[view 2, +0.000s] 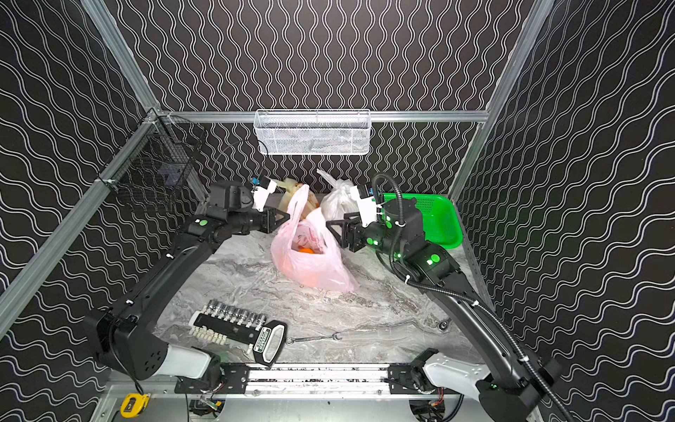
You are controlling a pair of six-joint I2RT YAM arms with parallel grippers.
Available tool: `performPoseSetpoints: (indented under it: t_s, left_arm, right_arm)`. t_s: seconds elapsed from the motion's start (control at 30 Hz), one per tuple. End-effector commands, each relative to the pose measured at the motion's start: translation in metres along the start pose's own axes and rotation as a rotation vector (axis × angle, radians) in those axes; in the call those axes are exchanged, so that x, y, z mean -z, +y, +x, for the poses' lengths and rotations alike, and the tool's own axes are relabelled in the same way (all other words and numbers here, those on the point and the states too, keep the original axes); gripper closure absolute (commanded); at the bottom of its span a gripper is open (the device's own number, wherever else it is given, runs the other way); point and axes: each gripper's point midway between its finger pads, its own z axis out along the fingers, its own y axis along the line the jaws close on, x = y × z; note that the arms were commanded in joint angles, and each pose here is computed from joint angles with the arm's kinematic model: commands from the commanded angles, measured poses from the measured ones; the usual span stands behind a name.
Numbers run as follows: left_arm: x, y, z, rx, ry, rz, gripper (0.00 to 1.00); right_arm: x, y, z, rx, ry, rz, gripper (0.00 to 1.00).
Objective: Place the oranges into plastic bags & tie knots
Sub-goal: Adjust the plastic bag at the center of the board, then tie the plastic bag at the center of the board.
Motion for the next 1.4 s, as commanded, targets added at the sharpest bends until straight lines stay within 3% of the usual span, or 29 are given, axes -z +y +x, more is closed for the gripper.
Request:
performPoseSetpoints:
  t_s: [0.0,0.13,0.33,0.57,0.7,0.9,1.37]
  left_arm:
    - [0.004,0.002,-0.008,0.007,-0.026,0.013,1.0]
    - [0.005,0.01,-0.007,0.022,-0.026,0.009,1.0]
    - [0.002,0.015,-0.004,0.036,-0.018,0.014,1.0]
    - [0.0,0.017,-0.001,0.039,-0.001,0.01,1.0]
    - [0.0,0.018,0.0,0.041,0.006,0.011,1.0]
    - [0.0,0.018,-0.001,0.038,0.008,0.011,1.0]
    - [0.0,0.018,-0.002,0.035,0.021,0.011,1.0]
  right_arm:
    - [0.017,0.009,-0.022,0.083,-0.108,-0.016,0.0]
    - [0.034,-0.004,-0.026,0.099,-0.182,0.075,0.0]
    - [0.031,-0.008,-0.007,0.094,-0.205,0.052,0.0]
    - [0.008,0.012,0.02,0.237,-0.105,-0.146,0.0]
    - [0.018,0.021,0.02,0.27,-0.096,-0.442,0.0]
    - [0.03,0.025,0.023,0.299,-0.104,-0.662,0.0]
    - [-0.016,0.019,0.071,0.249,0.06,-0.799,0.0]
